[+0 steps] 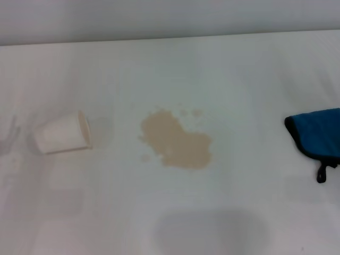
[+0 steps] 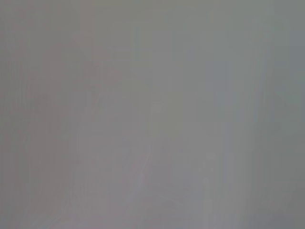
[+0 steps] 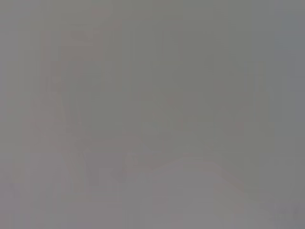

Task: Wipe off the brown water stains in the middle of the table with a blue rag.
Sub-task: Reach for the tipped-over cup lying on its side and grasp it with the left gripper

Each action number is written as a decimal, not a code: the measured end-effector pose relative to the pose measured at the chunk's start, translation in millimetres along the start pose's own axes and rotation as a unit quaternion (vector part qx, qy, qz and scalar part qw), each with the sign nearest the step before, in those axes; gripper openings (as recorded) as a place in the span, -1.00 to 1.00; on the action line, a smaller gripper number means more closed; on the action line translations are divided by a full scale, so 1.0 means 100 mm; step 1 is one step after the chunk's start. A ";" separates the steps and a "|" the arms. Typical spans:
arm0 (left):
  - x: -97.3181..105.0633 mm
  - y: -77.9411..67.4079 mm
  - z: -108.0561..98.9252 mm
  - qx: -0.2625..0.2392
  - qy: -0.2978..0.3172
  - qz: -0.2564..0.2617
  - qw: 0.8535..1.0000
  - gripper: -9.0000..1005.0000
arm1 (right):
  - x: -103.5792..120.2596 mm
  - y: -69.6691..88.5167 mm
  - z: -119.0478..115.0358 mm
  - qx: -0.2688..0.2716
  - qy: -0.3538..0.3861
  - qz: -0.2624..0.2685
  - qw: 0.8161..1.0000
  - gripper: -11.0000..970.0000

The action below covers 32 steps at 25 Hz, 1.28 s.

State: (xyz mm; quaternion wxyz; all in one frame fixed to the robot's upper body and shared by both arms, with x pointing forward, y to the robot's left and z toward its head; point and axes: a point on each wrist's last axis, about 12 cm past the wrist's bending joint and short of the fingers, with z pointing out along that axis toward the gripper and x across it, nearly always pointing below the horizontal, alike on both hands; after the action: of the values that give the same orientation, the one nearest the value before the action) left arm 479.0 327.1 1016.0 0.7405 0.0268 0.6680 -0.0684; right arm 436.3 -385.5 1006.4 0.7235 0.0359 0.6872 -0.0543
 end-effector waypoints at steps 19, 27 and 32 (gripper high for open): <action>0.00 -0.03 0.02 0.003 -0.002 -0.004 1.000 0.74 | 0.01 -0.01 0.00 0.003 0.002 0.000 1.000 0.77; -0.02 -0.06 0.05 0.050 0.006 -0.012 0.999 0.74 | 0.01 -0.01 -0.01 0.003 0.004 0.000 1.000 0.77; -0.11 -0.01 0.16 0.123 0.027 -0.013 0.992 0.74 | 0.01 -0.02 -0.01 0.004 0.005 -0.001 1.000 0.77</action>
State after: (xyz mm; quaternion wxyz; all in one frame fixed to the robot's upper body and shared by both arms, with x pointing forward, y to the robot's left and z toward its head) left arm 493.9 324.6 1028.9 0.7126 0.1104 0.6743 -0.1591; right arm 435.6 -387.0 1005.3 0.7202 0.0385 0.6904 -0.0573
